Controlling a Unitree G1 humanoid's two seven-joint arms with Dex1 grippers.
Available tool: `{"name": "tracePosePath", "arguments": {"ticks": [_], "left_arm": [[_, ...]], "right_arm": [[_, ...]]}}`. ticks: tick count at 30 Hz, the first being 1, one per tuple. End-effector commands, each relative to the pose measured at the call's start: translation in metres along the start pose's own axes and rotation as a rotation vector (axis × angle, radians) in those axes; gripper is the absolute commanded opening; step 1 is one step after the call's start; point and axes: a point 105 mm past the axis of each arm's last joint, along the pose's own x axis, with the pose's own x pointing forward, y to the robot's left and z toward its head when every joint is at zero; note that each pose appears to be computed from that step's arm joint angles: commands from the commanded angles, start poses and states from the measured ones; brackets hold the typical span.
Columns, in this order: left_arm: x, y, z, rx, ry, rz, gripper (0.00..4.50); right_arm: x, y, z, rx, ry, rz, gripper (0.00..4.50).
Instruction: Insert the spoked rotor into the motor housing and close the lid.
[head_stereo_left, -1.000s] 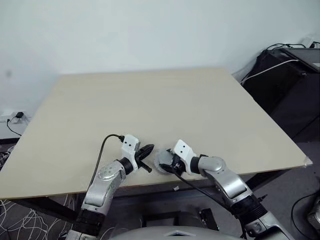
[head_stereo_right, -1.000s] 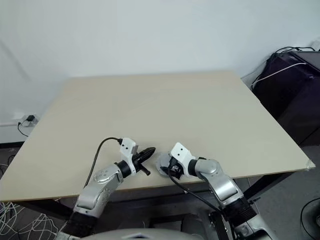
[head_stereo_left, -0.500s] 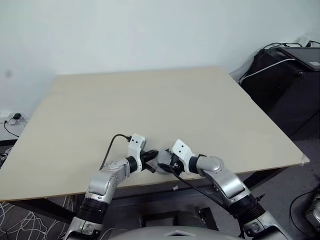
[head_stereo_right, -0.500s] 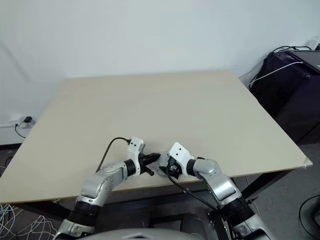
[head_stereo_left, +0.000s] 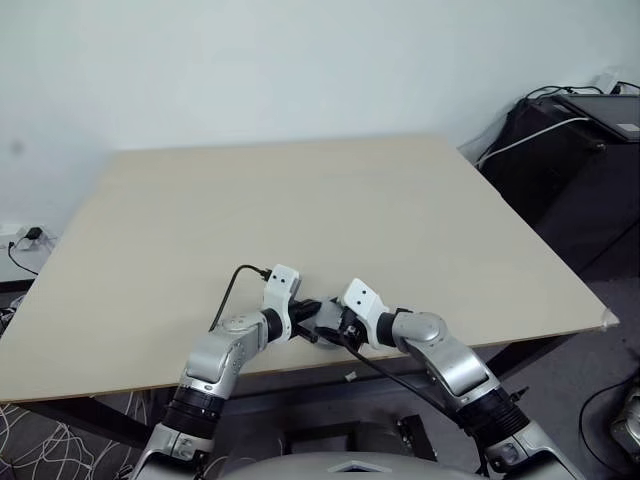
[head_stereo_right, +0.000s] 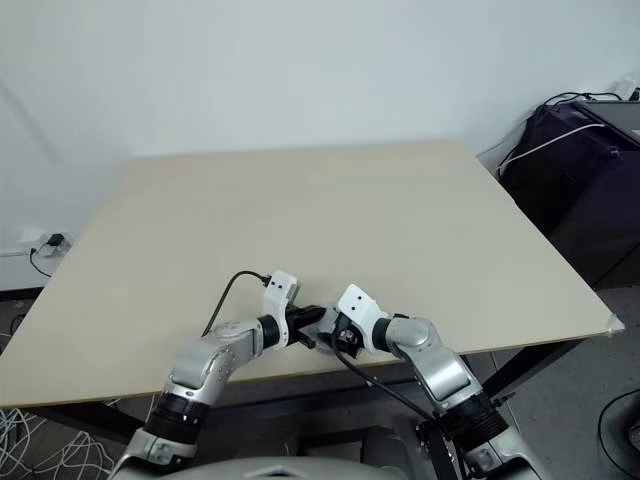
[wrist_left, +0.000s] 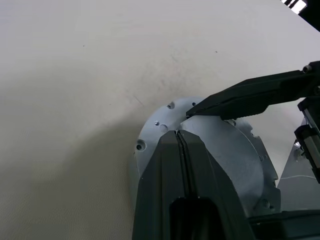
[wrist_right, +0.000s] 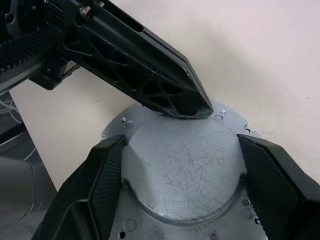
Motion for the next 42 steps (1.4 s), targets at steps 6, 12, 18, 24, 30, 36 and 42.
{"name": "tracePosePath", "arguments": {"ticks": [6,12,18,24,30,36,42], "left_arm": [[-0.016,0.013,-0.021,-0.008,0.098,0.054,0.0],[-0.018,0.011,-0.023,-0.03,0.087,0.041,0.0],[-0.009,-0.005,-0.018,-0.055,0.058,-0.024,0.0],[0.0,-0.02,-0.018,-0.066,0.062,-0.084,0.0],[-0.002,-0.018,-0.026,-0.055,0.092,-0.071,0.0],[-0.003,-0.016,-0.028,-0.063,0.093,-0.061,0.0],[-0.003,-0.017,-0.027,-0.07,0.088,-0.062,0.0]], "right_arm": [[-0.002,-0.008,-0.021,0.014,0.095,-0.056,3.21],[0.0,-0.006,-0.02,0.009,0.094,-0.047,3.21],[0.0,-0.007,-0.018,0.001,0.092,-0.048,3.21],[-0.002,-0.008,-0.018,-0.003,0.092,-0.051,3.21],[-0.004,-0.009,-0.011,0.017,0.052,-0.062,3.56],[-0.008,-0.01,0.004,0.026,-0.004,-0.068,4.47],[-0.023,-0.004,0.023,0.005,-0.067,-0.011,4.47]]}}
